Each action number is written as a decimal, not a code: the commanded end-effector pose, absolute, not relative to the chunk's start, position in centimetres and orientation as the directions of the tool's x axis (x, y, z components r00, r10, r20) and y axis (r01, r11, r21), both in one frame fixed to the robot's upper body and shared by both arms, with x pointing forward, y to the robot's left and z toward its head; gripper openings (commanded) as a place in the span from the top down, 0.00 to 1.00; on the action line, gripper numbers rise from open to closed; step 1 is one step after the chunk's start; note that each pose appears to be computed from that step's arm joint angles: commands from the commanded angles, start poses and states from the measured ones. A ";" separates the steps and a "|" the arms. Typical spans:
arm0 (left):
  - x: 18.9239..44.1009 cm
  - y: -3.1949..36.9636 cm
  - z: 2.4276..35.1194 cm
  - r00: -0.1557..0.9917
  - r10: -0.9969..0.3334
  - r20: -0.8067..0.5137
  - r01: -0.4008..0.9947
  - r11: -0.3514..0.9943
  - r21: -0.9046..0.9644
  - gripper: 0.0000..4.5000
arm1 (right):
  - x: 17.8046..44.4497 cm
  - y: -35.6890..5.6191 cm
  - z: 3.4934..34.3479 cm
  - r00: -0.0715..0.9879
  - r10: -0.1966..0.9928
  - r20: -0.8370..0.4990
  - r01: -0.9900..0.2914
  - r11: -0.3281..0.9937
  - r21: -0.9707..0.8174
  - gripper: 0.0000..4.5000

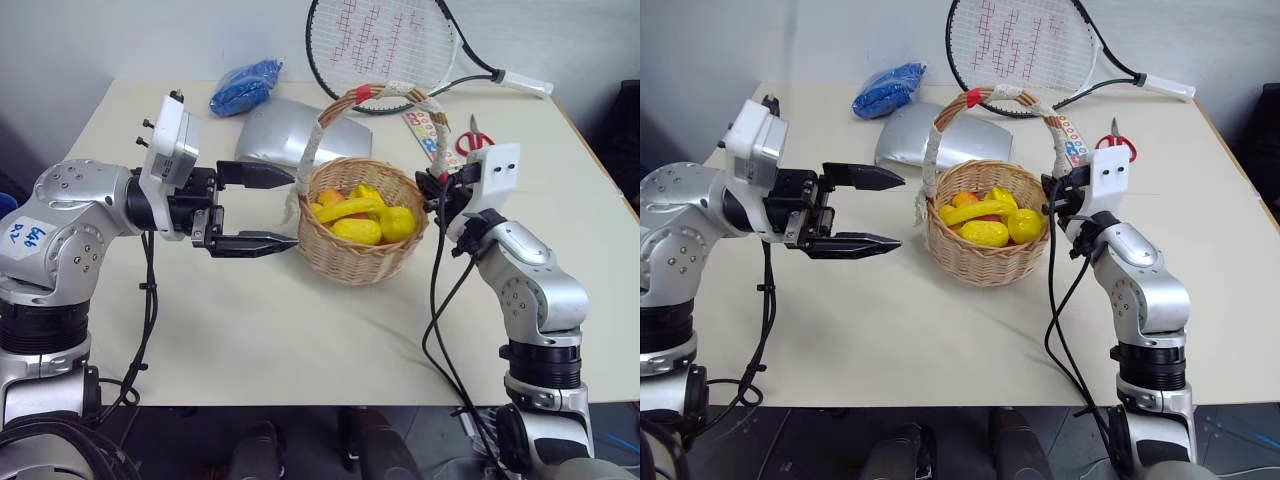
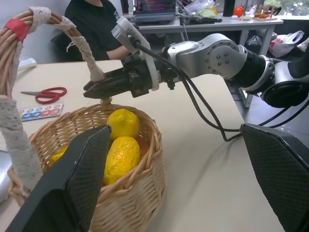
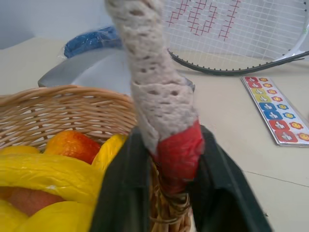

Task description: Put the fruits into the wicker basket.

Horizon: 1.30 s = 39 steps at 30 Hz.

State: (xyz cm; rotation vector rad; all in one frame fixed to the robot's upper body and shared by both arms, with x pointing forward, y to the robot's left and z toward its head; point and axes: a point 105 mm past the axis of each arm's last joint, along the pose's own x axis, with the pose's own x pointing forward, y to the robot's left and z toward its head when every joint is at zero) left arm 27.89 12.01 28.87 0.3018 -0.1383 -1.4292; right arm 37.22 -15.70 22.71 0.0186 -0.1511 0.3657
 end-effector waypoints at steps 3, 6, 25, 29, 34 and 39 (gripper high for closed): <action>27.4 11.7 30.9 0.127 -0.991 -0.033 0.940 0.110 0.322 0.00 | 35.5 -16.7 25.6 0.887 0.377 0.266 -0.373 0.925 -0.066 0.94; 27.5 11.8 30.7 0.121 -0.992 -0.038 0.943 0.103 0.317 0.00 | 35.0 -18.8 26.3 0.903 0.339 0.263 -0.329 0.941 -0.085 0.94; 28.6 12.3 30.4 0.073 -0.997 -0.011 0.963 0.068 0.262 0.00 | 29.6 -37.6 23.3 0.991 0.005 0.135 0.008 0.996 -0.092 0.68; 28.8 12.5 30.5 0.067 -0.998 -0.002 0.966 0.065 0.251 0.00 | 27.3 -37.8 22.9 0.993 0.081 0.091 -0.070 0.991 -0.114 0.36; 29.3 12.5 30.0 0.070 -0.998 -0.009 0.969 0.066 0.240 0.00 | 21.9 -39.5 25.3 0.979 0.204 -0.009 -0.204 0.977 -0.060 0.01; 29.5 12.8 30.0 0.071 -0.997 0.004 0.969 0.070 0.235 0.00 | 17.3 -40.8 28.3 0.947 0.292 -0.137 -0.304 0.949 -0.081 0.01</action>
